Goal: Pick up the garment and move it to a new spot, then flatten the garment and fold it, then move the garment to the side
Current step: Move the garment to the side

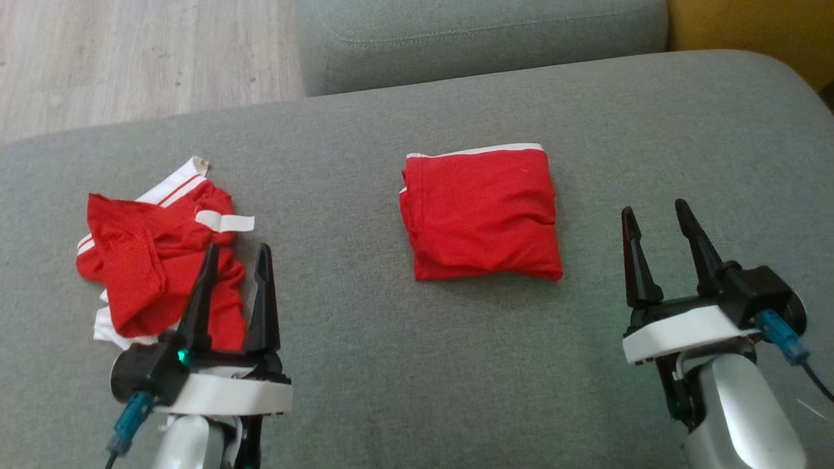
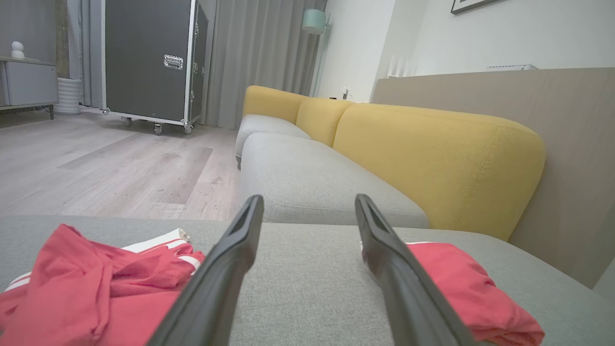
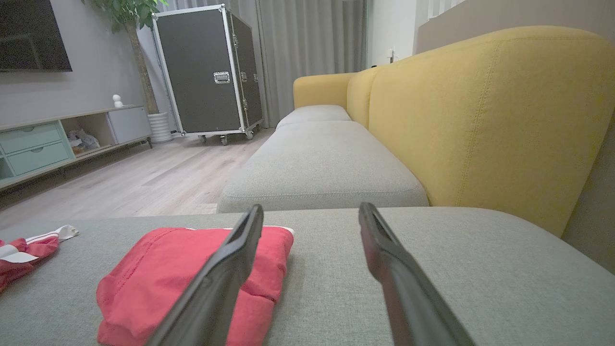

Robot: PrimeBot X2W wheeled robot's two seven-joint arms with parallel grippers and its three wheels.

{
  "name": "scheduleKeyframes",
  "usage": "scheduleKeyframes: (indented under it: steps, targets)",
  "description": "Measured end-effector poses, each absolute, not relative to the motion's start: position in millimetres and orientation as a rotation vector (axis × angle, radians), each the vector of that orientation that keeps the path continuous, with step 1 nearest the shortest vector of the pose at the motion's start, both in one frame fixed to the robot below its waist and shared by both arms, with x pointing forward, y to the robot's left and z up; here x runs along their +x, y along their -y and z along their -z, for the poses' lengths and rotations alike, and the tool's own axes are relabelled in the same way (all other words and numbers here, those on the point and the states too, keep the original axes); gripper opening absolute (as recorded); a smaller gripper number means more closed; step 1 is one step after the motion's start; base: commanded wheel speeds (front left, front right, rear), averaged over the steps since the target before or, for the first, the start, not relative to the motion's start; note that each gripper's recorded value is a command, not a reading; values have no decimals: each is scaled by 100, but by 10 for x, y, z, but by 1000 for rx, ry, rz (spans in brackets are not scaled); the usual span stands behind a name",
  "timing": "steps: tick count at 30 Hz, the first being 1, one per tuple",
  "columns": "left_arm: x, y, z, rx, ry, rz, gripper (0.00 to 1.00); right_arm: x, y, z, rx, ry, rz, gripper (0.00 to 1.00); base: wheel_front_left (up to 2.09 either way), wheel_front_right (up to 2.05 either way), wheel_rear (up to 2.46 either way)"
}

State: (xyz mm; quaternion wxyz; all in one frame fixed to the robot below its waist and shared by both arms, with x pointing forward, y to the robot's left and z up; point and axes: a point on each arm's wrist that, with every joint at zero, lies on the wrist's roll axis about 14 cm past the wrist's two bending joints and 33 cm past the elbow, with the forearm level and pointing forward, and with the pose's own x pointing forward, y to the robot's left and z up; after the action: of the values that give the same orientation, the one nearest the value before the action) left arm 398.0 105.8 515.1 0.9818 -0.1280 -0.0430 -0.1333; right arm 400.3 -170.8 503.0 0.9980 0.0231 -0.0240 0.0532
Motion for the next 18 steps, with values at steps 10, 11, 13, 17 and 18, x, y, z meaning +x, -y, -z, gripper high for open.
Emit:
scheduleKeyframes:
  steps: [10,11,13,17,18]
  targets:
    - [3960,-1097,-5018,-258,49,255,100,4270,1442,-4871,40,-2,-176,0,0,0,0]
    - [3967,-1121,-5006,-256,46,248,100,4338,1409,-4857,42,-8,-183,0,0,0,0]
    - [3973,-1157,-4982,-253,41,238,100,4474,1332,-4824,47,-22,-201,0,0,0,0]
    - [3975,-1243,-4896,-255,17,211,100,4739,1228,-4656,35,-84,-219,0,0,0,0]
    - [3981,-1257,-4890,-252,15,208,100,4802,1213,-4604,35,-103,-219,0,0,0,0]
